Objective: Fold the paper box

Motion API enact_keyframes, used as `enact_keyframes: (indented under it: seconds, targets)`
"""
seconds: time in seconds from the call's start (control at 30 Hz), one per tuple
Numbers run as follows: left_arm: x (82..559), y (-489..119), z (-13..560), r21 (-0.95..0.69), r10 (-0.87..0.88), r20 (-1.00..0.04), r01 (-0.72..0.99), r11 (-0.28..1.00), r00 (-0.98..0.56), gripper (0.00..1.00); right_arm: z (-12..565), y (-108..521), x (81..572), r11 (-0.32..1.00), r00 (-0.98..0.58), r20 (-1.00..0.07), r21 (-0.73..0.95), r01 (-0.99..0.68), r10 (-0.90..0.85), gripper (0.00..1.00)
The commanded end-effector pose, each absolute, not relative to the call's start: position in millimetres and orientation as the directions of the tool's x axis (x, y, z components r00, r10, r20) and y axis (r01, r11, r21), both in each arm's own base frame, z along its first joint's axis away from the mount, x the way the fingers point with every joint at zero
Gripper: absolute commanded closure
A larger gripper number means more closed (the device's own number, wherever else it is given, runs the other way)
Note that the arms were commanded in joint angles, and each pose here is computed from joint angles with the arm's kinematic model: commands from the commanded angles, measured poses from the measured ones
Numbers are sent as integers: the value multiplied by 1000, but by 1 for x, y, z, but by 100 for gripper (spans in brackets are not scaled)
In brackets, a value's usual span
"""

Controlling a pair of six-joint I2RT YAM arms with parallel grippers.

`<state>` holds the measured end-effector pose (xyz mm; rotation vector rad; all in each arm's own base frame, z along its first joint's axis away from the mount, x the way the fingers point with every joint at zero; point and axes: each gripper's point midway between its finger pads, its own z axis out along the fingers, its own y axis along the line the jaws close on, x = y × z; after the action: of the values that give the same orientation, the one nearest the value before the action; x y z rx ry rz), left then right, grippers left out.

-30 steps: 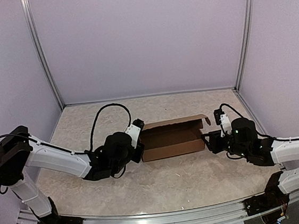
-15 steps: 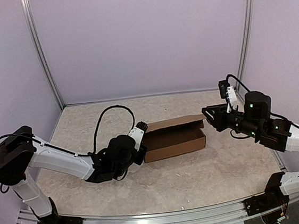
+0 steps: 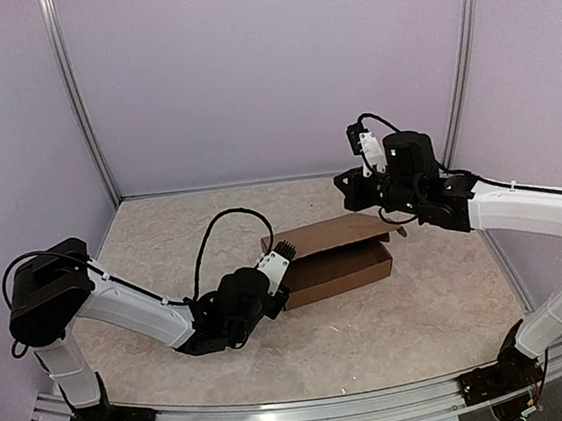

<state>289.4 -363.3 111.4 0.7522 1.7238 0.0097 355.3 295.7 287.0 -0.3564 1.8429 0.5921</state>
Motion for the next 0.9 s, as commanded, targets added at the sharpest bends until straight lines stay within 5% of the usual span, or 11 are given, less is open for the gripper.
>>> enact_keyframes:
  seconds: [0.0,0.33,0.87]
  targets:
    - [283,-373,97,418,525,-846,501,758,-89,100,256,307,368,843,-394,-918,246,-478,44,100]
    - [278,-379,98,399,513,-853,514,759,-96,94,184,317,375,851,-502,-864,284,-442,27,100]
    - [255,-362,111,362,501,-858,562,744,-111,55,138,318,370,858,-570,-821,293,-422,0,100]
